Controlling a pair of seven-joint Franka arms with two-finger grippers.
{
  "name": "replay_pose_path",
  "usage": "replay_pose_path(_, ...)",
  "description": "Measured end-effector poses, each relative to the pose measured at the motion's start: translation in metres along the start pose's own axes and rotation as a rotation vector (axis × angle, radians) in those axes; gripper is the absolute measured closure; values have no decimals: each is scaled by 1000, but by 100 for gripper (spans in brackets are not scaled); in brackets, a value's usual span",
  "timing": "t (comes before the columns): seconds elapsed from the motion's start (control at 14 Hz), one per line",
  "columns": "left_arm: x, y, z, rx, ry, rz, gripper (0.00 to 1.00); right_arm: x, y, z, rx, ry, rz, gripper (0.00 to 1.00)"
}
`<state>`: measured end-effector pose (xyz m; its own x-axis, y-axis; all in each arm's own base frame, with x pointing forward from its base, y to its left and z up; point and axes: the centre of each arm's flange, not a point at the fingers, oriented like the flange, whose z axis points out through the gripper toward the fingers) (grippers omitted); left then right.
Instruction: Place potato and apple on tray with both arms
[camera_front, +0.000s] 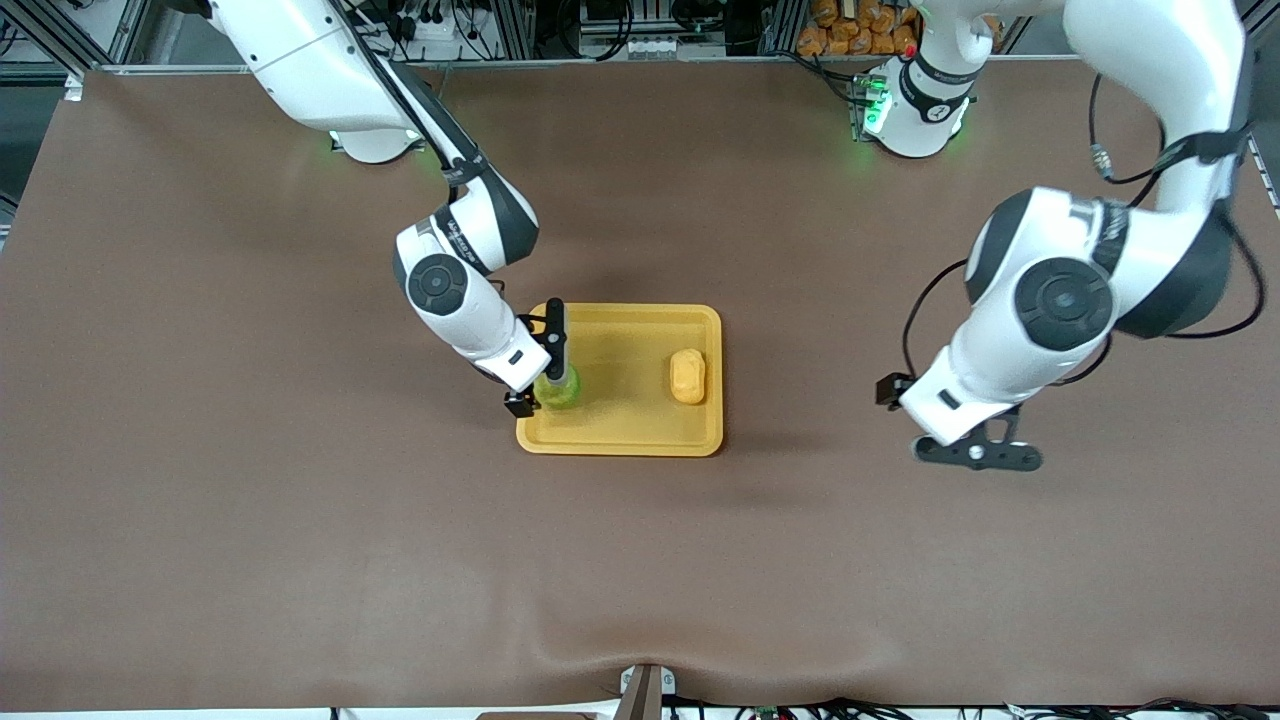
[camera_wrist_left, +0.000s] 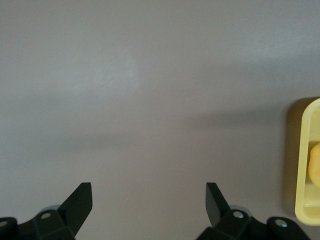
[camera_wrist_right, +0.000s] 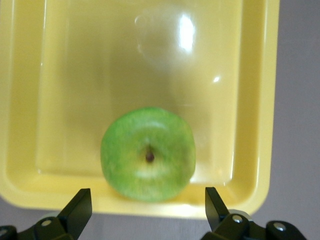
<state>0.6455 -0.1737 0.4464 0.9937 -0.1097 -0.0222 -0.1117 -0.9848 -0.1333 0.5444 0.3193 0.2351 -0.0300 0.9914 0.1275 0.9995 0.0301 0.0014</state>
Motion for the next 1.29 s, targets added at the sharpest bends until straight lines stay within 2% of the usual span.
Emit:
replay_pose_path(0.14,-8,-23,-29,11,18,-36,0,-11,4,-10,15,-9,18,0)
replay_pose_path(0.43,-27,-59,-80,-48,49,-117,0,-43,17,-38,37,-24,72,0)
replay_pose_path(0.64,-43,-71,-112,-42,81,-140,0,-74,27,-71,35,-29,124,0)
replay_pose_path(0.79,-56,-74,-127,-29,69,-145,0,-95,36,-98,7,-21,175,0)
replay_pose_path(0.93,-68,-79,-138,-21,43,-155,0,-115,43,-126,-30,-11,276,0)
replay_pose_path(1.07,-76,-95,-145,-65,25,-152,0,-138,47,-149,-54,-5,394,0)
replay_pose_path(1.29,-86,-134,-158,-120,39,-164,0,-210,57,-185,-93,-1,536,0)
